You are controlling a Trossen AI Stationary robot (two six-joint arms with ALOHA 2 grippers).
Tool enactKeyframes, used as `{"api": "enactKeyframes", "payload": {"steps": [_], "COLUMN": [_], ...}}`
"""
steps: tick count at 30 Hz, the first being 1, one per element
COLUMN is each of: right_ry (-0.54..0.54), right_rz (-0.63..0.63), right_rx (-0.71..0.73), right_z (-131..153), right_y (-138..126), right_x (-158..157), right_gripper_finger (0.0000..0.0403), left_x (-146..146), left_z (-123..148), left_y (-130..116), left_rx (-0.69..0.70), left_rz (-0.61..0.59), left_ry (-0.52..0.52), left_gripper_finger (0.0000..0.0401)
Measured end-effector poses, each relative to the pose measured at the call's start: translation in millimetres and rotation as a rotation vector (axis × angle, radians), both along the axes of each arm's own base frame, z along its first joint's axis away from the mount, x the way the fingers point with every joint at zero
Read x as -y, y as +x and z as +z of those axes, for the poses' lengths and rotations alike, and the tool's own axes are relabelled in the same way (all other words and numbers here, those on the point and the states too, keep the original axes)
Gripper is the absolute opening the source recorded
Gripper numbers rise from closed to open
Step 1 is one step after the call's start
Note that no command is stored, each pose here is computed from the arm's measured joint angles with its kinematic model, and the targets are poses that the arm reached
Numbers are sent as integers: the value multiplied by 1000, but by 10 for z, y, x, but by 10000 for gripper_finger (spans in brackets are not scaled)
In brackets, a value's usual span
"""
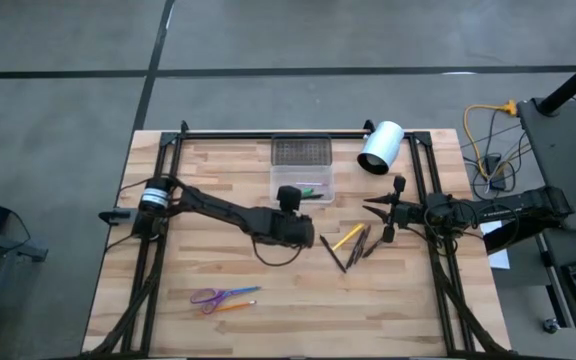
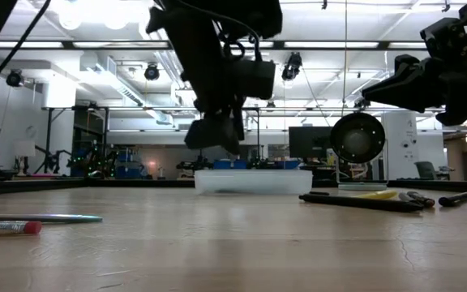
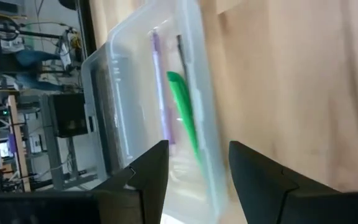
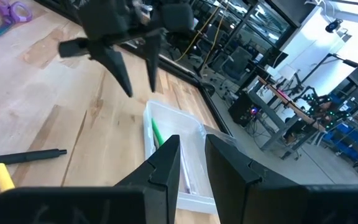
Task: Pick & place school supplies into a supply box
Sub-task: Put the purple scissors into the black box
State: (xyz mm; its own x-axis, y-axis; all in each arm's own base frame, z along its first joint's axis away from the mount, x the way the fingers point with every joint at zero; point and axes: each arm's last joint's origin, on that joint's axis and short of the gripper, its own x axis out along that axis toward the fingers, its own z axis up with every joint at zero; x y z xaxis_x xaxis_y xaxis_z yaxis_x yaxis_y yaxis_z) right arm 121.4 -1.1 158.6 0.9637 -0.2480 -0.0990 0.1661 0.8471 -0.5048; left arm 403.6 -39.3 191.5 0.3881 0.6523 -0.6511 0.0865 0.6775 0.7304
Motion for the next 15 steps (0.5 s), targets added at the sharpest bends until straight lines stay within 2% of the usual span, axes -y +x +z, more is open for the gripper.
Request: {"api": "enactKeyframes", "payload": {"steps": [5, 8, 15], "right_ry": [-1, 0, 0], "right_rz": [0, 0, -1], "right_rx": [0, -1, 0], "right_z": [0, -1, -1], "right_y": [0, 0, 0], "right_x": [0, 0, 1], "right_gripper_finger": [68, 68, 68], "left_x": [195, 303, 602], "left_z": [120, 206, 431], "left_y": [-108, -206, -506], "left_rx": [23, 47, 54], "left_rz": [-9, 16, 74], "left_ry": [-39, -107, -408], "left_gripper_finger": [153, 153, 153]}}
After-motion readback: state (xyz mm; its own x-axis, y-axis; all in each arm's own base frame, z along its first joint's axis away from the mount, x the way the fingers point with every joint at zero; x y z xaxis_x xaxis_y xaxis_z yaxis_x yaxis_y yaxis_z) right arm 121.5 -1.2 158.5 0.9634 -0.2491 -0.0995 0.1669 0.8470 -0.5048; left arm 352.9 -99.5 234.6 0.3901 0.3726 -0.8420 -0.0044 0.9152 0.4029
